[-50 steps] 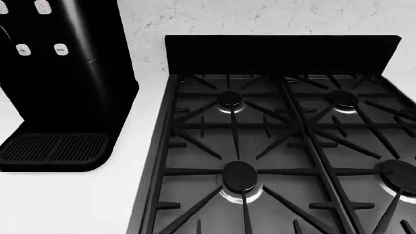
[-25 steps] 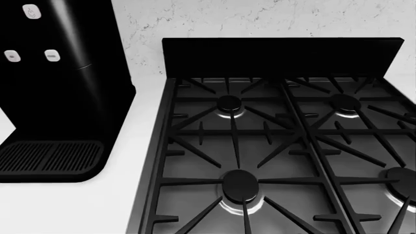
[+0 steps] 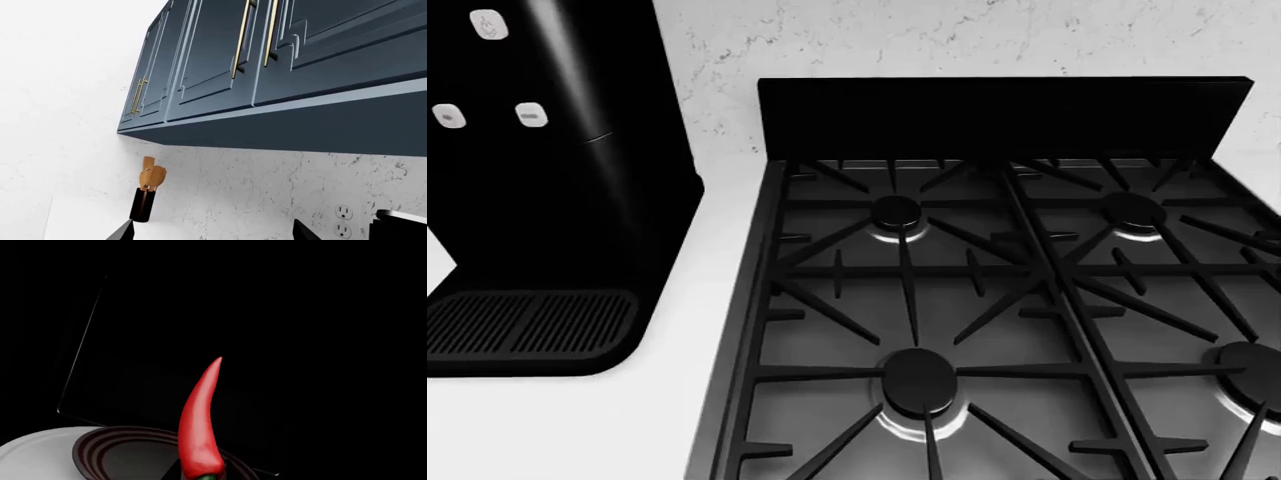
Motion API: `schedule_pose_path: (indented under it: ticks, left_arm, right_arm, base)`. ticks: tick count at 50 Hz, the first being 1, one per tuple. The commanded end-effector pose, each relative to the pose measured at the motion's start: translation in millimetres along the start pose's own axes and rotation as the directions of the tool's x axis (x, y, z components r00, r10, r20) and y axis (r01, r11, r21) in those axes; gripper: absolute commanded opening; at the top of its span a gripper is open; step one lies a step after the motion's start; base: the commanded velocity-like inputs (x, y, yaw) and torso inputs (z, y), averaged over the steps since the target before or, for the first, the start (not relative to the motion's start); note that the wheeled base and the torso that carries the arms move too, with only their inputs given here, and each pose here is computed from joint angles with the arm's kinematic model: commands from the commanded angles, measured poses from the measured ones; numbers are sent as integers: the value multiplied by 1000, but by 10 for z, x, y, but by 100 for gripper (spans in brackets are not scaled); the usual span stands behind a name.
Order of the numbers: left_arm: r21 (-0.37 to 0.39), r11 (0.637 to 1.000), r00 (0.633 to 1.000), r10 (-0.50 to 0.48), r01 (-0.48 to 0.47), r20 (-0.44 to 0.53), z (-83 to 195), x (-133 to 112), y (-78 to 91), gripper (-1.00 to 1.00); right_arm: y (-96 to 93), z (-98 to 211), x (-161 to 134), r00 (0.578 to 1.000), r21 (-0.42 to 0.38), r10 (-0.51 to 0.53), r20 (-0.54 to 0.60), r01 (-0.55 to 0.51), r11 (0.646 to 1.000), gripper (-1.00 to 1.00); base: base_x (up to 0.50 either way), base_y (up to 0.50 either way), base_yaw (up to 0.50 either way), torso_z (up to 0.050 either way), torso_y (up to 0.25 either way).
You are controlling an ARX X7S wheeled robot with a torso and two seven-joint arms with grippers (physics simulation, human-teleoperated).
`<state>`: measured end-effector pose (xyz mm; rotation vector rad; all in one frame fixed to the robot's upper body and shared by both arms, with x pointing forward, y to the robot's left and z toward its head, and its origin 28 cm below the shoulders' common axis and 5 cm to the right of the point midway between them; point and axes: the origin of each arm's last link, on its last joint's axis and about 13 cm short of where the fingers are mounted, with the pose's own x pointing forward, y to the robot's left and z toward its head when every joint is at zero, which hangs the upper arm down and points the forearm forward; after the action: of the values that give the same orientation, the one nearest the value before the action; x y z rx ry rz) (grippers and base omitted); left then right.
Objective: Pick the chili pepper from the counter and place it in the microwave.
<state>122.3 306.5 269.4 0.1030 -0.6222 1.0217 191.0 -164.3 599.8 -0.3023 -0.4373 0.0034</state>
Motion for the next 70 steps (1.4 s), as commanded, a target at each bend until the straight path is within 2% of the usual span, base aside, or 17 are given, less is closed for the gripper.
schedule_pose_path:
  ticks: [1,17,47,70]
  left_arm:
    - [1,1000,1000,1,-1,-2,-1,-1,3,100]
    - [-1,1000,1000,0,0,-6,-23,-17,-1,100]
    - [4,1000,1000,-6,6,-5,-21,-10,-39,100]
    - [23,1000,1000,-3,4,-16,-92,-60,6,100]
  right_arm:
    - [2,-3,21,1000,-3,5,1,-5,1000,-100]
    - [50,-111,229,999,33,8,-36,-7,999,-100]
    - [-79,-349,386,993,105,-38,-115,50,993,-100]
    - [94,-565,680,985,87,9,-174,6,996,-100]
  base:
    - [0,0,0,0,0]
    - [0,0,0,0,0]
    - [0,0,0,0,0]
    - [0,0,0,0,0]
